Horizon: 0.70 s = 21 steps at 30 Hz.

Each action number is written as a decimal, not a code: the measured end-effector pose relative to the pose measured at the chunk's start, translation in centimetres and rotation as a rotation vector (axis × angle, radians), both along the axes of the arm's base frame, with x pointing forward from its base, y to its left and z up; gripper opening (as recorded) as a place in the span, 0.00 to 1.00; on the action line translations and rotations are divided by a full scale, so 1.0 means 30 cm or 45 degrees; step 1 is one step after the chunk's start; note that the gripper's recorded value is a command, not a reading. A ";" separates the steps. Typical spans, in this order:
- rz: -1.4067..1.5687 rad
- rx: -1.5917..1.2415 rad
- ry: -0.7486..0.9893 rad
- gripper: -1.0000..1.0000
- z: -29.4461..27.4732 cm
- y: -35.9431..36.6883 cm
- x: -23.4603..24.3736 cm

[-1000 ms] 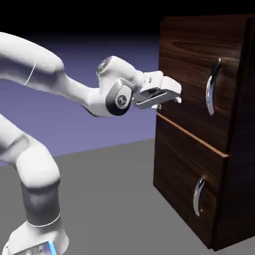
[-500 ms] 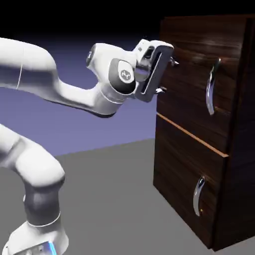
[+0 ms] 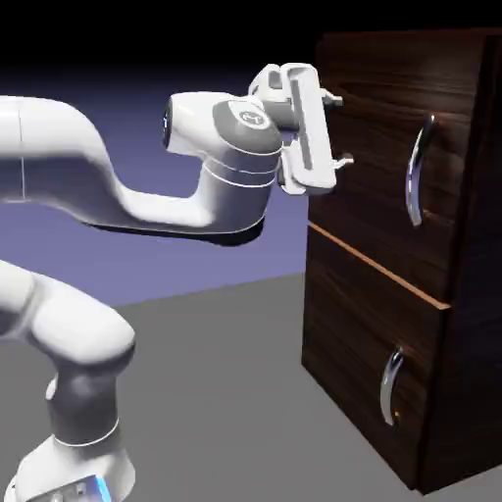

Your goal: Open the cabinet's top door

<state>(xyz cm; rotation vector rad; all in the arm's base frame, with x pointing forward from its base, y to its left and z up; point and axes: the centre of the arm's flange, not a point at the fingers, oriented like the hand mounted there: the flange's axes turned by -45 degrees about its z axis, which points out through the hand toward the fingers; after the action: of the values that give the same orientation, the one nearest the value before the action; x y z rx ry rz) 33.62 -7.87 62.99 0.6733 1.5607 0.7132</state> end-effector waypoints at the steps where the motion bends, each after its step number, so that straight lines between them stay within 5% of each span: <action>1: 0.005 -0.062 -0.015 0.50 -0.003 -0.018 -0.002; 21: 0.026 -1.110 -0.158 0.50 -0.186 -0.376 0.043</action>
<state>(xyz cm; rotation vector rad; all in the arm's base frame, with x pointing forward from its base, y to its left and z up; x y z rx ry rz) 34.93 -19.15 57.40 -0.0376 1.5703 0.0394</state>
